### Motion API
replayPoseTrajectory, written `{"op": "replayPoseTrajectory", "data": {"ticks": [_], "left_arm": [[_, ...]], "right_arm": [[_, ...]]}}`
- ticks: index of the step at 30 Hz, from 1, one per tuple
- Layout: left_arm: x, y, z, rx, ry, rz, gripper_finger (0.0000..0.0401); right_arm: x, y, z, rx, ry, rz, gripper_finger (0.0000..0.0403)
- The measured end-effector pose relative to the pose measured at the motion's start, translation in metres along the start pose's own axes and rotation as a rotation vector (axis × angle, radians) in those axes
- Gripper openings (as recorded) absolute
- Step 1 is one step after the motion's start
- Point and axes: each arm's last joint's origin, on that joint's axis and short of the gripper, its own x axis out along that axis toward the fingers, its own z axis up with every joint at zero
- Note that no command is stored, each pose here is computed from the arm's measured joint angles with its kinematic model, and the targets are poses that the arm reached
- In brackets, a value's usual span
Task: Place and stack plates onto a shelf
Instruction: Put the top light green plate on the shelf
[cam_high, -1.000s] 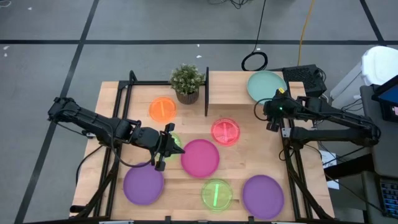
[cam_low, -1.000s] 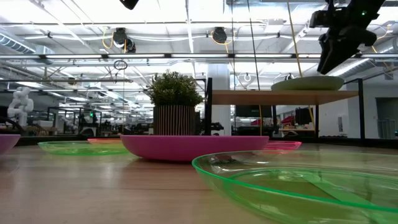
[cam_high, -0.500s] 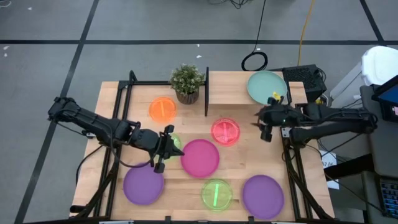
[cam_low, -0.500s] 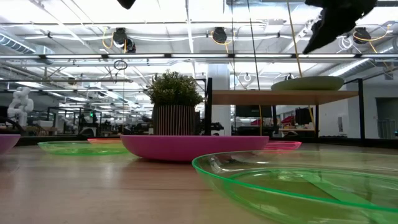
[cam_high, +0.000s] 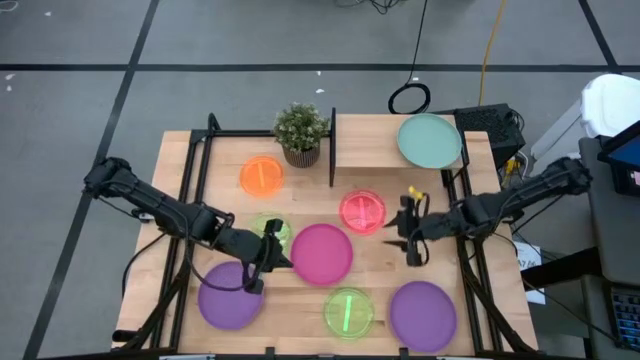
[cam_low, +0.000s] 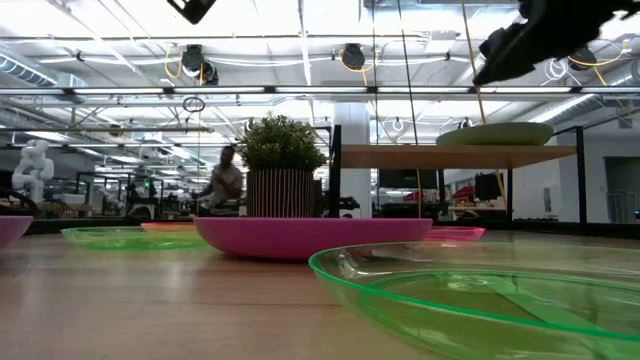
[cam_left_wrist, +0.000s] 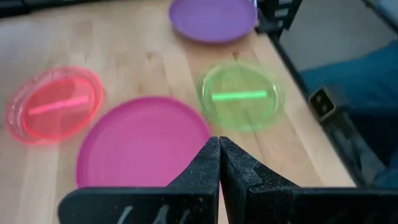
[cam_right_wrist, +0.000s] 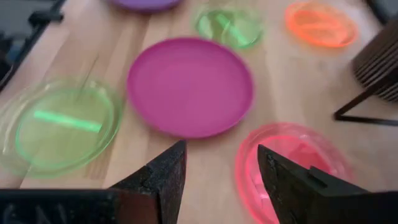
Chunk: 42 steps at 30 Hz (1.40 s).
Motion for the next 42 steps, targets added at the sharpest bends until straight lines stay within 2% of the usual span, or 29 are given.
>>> {"op": "replayPoseTrajectory", "data": {"ticks": [7,11,17,21,27,31,34,37,42], "left_arm": [[0.005,0.005,-0.01,0.055,0.1,0.062,0.0004],[0.005,0.013,-0.012,0.015,0.128,0.125,0.0004],[0.004,0.016,-0.02,-0.072,0.19,0.151,0.0004],[0.009,0.018,-0.033,-0.068,0.231,0.18,0.0004],[0.017,0.025,-0.057,-0.077,0.307,0.207,0.0004],[0.019,0.033,-0.067,-0.186,0.322,0.26,0.0004],[0.022,0.041,-0.075,-0.308,0.319,0.301,0.0004],[0.026,0.048,-0.088,-0.371,0.329,0.33,0.0004],[0.029,0.051,-0.11,-0.435,0.399,0.284,0.0026]], "right_arm": [[0.013,0.018,-0.007,-0.081,0.067,0.019,0.0178],[0.017,0.02,-0.008,-0.087,0.071,0.02,0.0178],[0.021,0.018,-0.003,-0.089,0.033,0.014,0.0178],[0.021,0.018,-0.003,-0.073,0.035,0.014,0.0178],[0.02,0.021,-0.004,-0.028,0.063,0.135,0.0178],[0.02,0.022,-0.007,-0.014,0.097,0.178,0.0178],[0.019,0.019,-0.005,-0.058,0.077,0.176,0.0178],[0.018,0.012,0.0,-0.098,0.034,0.154,0.0178],[0.02,0.004,0.003,-0.076,0.012,0.126,0.0178]]}}
